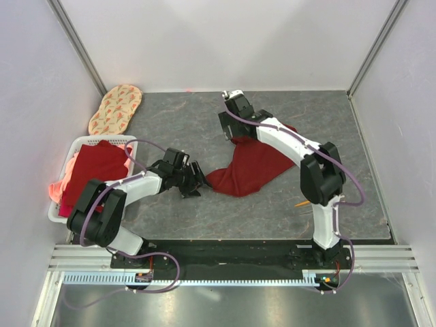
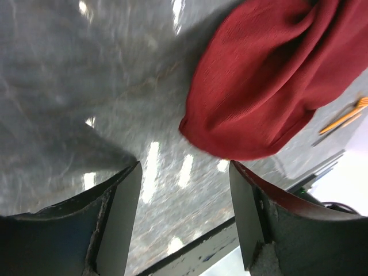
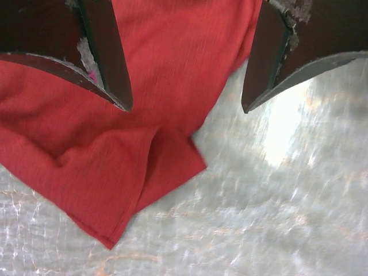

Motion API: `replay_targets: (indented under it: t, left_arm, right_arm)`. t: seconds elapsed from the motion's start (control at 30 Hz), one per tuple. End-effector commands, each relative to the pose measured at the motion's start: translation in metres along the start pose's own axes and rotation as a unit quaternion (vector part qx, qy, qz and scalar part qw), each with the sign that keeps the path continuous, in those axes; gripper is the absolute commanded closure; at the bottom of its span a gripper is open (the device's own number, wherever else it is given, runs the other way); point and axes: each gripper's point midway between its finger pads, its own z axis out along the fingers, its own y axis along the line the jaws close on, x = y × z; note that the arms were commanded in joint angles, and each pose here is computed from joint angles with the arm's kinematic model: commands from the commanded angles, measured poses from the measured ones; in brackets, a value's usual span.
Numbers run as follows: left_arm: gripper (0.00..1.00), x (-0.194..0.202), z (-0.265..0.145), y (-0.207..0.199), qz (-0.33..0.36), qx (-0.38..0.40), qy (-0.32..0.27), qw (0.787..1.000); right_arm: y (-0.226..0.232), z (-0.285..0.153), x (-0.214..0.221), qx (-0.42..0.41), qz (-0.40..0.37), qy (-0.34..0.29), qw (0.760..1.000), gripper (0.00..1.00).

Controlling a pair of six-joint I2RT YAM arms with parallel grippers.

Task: Fold the napkin into a case and place the utensils inside
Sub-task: Pick up the crumpled napkin from the center of the board.

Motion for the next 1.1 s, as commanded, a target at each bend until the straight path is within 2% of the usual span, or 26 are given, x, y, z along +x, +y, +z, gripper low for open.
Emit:
replay_targets:
  t: [0.0,0.13,0.3,0.5,0.6,0.63,0.7,0.73,0.77,0.83,0.87,0.9,0.93,1.0,1.07]
  left_arm:
    - [0.3,-0.019,-0.002,-0.028,0.002,0.062,-0.03,0.998]
    - [0.25,-0.027,-0.004,-0.027,-0.002,0.056,-0.053,0.997]
    - [0.28,-0.026,0.012,-0.025,-0.025,0.047,-0.029,0.998]
    - [0.43,-0.037,0.021,-0.03,-0.026,0.047,-0.037,0.998]
    - [0.56,-0.043,0.021,-0.031,-0.018,0.043,-0.049,0.998]
    - [0.64,-0.044,0.02,-0.032,-0.014,0.043,-0.05,0.998]
    - [0.73,-0.045,0.016,-0.033,-0.007,0.044,-0.056,0.997]
    - [0.81,-0.046,0.015,-0.035,0.003,0.044,-0.061,0.997]
    - [0.88,-0.044,0.013,-0.032,0.004,0.035,-0.057,0.998]
    - [0.97,-0.049,0.003,-0.037,0.025,0.036,-0.07,0.997]
    - [0.98,-0.05,-0.001,-0.039,0.032,0.034,-0.073,0.996]
    - [0.98,-0.049,-0.006,-0.038,0.034,0.027,-0.074,0.996]
    - [0.98,-0.054,-0.017,-0.045,0.05,0.033,-0.092,0.994]
    - [0.98,-0.055,-0.032,-0.045,0.06,0.024,-0.103,0.993]
    - [0.98,-0.063,-0.058,-0.055,0.087,0.028,-0.141,0.986]
  right_arm:
    - [-0.039,0.022,-0.014,0.035,0.058,0.019,0.998,0.16]
    - [-0.038,0.055,-0.011,0.038,0.08,0.032,0.996,0.16]
    - [-0.036,0.082,-0.005,0.04,0.103,0.047,0.993,0.28]
    - [-0.037,0.1,0.01,0.052,0.099,0.067,0.991,0.39]
    - [-0.047,0.103,0.02,0.076,0.096,0.077,0.989,0.46]
    - [-0.051,0.104,0.024,0.079,0.097,0.082,0.989,0.5]
    - [-0.052,0.103,0.025,0.078,0.1,0.083,0.988,0.6]
    - [-0.053,0.101,0.023,0.076,0.102,0.082,0.989,0.64]
    - [-0.055,0.1,0.022,0.078,0.102,0.08,0.988,0.72]
    - [-0.059,0.091,0.013,0.079,0.107,0.07,0.989,0.81]
    - [-0.059,0.086,0.008,0.077,0.108,0.066,0.989,0.92]
    - [-0.06,0.081,0.003,0.074,0.11,0.06,0.989,0.97]
    - [-0.064,0.072,-0.007,0.07,0.117,0.05,0.989,1.0]
    - [-0.067,0.06,-0.017,0.066,0.122,0.041,0.99,1.0]
    - [-0.077,0.037,-0.034,0.069,0.129,0.022,0.989,1.0]
